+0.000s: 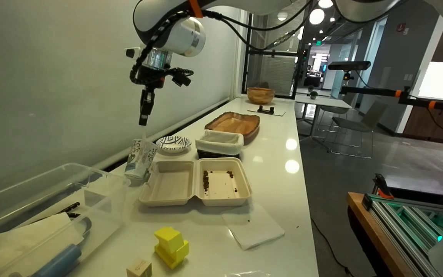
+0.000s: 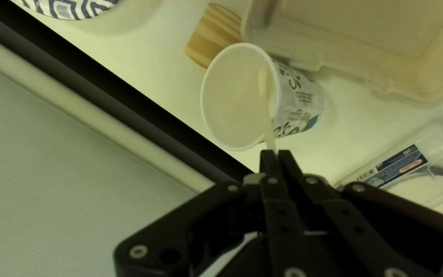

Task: Stir the contents of the paper cup with the plastic spoon

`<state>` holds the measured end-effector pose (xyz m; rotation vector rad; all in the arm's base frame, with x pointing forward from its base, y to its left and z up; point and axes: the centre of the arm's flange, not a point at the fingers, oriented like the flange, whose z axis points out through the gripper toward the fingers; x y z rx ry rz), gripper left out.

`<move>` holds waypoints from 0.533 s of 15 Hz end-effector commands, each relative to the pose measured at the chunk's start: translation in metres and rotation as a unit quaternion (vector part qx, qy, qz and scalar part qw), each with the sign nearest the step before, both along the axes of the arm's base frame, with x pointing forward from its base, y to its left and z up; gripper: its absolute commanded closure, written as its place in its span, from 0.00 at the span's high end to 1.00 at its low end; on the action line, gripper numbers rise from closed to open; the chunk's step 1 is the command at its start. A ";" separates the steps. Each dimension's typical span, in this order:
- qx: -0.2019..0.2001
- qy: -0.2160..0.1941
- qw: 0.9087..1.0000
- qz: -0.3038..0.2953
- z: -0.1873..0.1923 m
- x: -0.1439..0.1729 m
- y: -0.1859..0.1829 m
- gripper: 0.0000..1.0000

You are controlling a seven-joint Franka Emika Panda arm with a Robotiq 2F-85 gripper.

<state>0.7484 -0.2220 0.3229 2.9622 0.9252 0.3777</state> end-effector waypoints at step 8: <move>-0.002 -0.043 0.999 0.022 -0.005 0.017 0.023 0.01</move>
